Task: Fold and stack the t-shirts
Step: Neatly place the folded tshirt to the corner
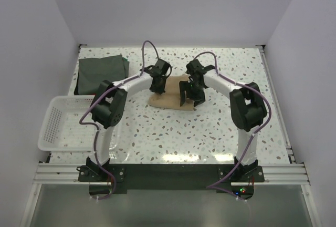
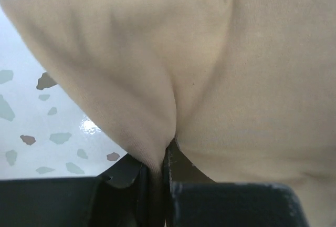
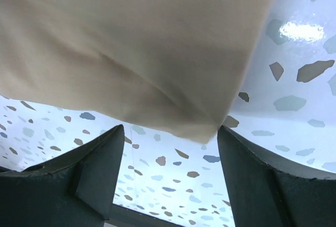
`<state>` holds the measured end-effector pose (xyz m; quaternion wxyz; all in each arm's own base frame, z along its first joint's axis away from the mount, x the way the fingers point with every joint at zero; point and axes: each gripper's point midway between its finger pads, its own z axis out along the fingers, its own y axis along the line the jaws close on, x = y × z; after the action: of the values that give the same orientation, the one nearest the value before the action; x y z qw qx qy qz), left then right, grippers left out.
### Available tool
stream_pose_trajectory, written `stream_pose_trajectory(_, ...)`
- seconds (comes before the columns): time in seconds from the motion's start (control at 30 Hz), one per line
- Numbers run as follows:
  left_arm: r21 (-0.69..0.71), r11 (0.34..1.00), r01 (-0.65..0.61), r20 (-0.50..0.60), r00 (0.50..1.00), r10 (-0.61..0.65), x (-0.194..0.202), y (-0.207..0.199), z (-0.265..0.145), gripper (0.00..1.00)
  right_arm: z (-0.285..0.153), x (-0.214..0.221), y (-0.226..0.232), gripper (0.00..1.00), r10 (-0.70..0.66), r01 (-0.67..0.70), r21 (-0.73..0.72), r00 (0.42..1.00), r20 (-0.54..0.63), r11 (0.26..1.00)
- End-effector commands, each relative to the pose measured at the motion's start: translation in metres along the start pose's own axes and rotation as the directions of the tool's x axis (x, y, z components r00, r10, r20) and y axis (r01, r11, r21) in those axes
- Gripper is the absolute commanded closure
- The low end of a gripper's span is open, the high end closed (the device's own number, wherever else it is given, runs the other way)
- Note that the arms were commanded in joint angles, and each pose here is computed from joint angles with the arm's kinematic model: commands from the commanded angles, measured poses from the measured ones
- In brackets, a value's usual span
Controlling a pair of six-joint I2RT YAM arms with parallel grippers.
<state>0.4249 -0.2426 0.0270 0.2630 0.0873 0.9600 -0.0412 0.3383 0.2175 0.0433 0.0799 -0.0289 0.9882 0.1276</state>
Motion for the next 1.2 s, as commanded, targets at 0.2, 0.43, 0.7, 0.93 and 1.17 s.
stream_pose_trajectory(0.2, -0.19, 0.97, -0.154, 0.032, 0.986, 0.163, -0.033, 0.039, -0.047, 1.0, -0.027, 0.002, -0.002, 0.25, -0.034, 0.033, 0.004, 0.998, 0.046, 0.999)
stream_pose_trajectory(0.43, -0.204, 0.959, -0.196, 0.021, 0.979, 0.205, -0.063, 0.064, -0.083, 1.0, -0.024, 0.011, -0.006, 0.25, -0.032, 0.031, 0.004, 0.999, 0.031, 0.999)
stream_pose_trajectory(0.7, -0.237, 0.956, -0.176, 0.067, 0.978, 0.197, -0.097, 0.09, -0.126, 1.0, -0.02, 0.019, -0.007, 0.25, -0.031, 0.032, -0.008, 0.999, 0.015, 0.999)
stream_pose_trajectory(0.93, -0.245, 0.955, -0.166, 0.106, 0.975, 0.197, -0.118, 0.097, -0.158, 1.0, -0.017, 0.021, -0.006, 0.25, -0.032, 0.032, -0.017, 0.999, 0.005, 0.999)
stream_pose_trajectory(1.17, -0.259, 0.957, -0.129, 0.15, 0.974, 0.172, -0.128, 0.111, -0.186, 1.0, -0.013, 0.028, -0.007, 0.25, -0.033, 0.033, -0.026, 0.999, -0.014, 0.999)
